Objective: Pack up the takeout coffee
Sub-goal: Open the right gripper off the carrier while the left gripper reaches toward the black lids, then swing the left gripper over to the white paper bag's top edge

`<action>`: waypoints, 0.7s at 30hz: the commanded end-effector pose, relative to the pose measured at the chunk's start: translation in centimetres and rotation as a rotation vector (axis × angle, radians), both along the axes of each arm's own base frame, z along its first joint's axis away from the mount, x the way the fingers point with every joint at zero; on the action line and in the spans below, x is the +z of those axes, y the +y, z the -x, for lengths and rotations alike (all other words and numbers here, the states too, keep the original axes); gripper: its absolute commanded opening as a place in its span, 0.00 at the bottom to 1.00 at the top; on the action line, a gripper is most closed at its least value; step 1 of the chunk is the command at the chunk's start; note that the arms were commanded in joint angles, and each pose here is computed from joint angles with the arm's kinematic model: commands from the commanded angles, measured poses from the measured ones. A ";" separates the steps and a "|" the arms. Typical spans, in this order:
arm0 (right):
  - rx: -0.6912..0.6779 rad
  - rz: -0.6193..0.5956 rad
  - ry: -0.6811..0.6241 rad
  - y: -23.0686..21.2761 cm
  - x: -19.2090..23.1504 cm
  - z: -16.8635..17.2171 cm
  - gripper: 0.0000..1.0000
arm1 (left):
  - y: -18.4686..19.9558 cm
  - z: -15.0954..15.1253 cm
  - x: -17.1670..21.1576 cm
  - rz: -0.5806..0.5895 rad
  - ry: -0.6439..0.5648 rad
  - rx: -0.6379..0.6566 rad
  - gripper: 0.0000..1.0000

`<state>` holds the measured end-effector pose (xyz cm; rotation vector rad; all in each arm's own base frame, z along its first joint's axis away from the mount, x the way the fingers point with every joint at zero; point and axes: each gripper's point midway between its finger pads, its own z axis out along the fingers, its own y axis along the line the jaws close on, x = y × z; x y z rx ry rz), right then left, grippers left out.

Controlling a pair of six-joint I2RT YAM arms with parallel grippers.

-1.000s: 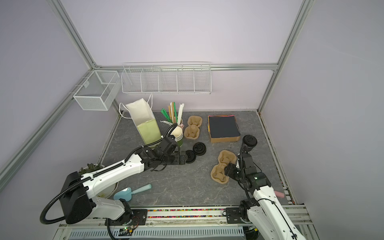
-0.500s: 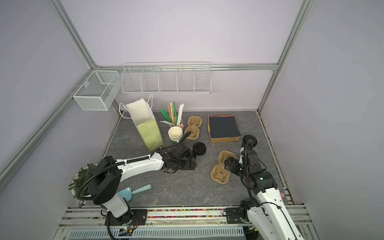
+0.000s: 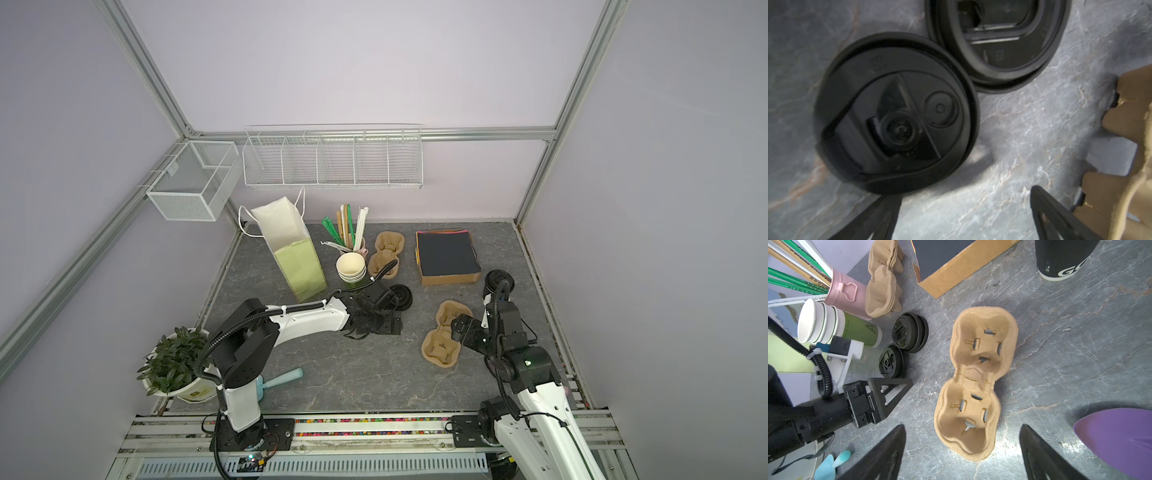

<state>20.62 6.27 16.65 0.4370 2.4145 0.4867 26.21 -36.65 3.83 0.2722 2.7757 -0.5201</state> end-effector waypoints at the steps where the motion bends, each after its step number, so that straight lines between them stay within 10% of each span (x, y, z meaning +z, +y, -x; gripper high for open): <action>1: -0.006 0.027 -0.020 -0.6 0.9 0.2 0.88 | -0.3 -1.0 -0.7 -0.050 -0.026 -0.004 0.97; 12: -0.021 0.044 0.003 -1.0 0.3 0.5 0.90 | -0.8 -4.5 0.6 -0.062 -0.097 0.014 0.97; 21: -0.062 0.040 0.109 -1.0 -0.9 0.1 0.89 | -1.9 -5.0 11.2 0.118 -0.229 -0.006 0.98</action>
